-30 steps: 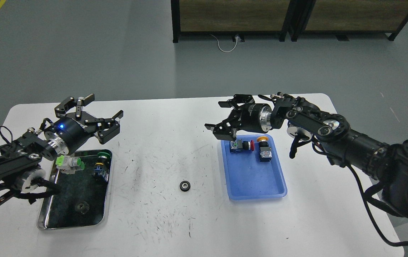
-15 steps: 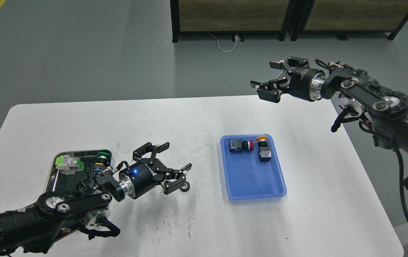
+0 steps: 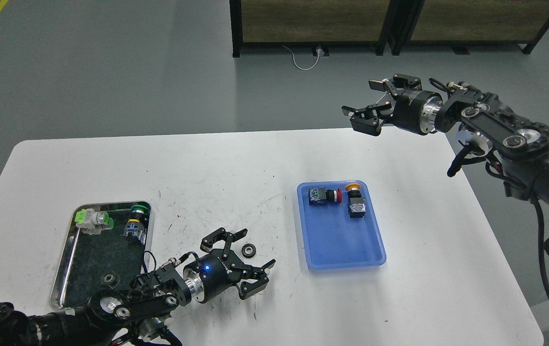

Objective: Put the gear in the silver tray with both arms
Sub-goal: 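Lower the left gripper onto the second gear and grasp it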

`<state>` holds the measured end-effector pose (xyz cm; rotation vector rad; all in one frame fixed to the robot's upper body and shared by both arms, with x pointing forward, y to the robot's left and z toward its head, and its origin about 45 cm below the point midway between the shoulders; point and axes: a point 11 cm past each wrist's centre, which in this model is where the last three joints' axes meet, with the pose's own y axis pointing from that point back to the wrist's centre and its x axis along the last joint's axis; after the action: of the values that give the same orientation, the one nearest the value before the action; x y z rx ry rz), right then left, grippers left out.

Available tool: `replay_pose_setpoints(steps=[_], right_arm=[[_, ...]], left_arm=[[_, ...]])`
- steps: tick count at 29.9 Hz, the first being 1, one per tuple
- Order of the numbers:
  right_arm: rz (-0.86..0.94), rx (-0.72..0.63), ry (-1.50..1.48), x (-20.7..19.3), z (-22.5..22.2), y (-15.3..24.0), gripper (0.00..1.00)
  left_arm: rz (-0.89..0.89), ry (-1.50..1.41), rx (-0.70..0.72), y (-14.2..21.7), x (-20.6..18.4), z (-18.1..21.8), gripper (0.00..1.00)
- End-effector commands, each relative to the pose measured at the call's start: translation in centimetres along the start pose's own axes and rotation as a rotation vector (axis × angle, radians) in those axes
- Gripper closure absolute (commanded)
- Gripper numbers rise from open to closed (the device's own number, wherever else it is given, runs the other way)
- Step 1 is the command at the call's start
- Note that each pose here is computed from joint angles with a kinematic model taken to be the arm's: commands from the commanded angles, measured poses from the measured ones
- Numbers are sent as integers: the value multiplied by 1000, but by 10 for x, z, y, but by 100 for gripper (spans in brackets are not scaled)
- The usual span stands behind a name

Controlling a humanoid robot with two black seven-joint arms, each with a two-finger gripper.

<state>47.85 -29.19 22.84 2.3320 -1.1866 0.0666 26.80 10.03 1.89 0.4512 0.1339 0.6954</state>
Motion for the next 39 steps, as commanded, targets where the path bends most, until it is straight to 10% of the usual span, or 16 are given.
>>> replay_pose_setpoints(steps=[1, 20, 39], right_arm=[[-1, -1, 0, 0, 0, 0, 7], [-3, -4, -3, -1, 4, 1, 7], [-10, -9, -6, -4, 7, 0, 7]], left_arm=[[22, -16, 20, -5, 3, -6, 2], [50, -8, 34, -1, 9, -17, 3], [74, -5, 40, 4, 20, -18, 35]])
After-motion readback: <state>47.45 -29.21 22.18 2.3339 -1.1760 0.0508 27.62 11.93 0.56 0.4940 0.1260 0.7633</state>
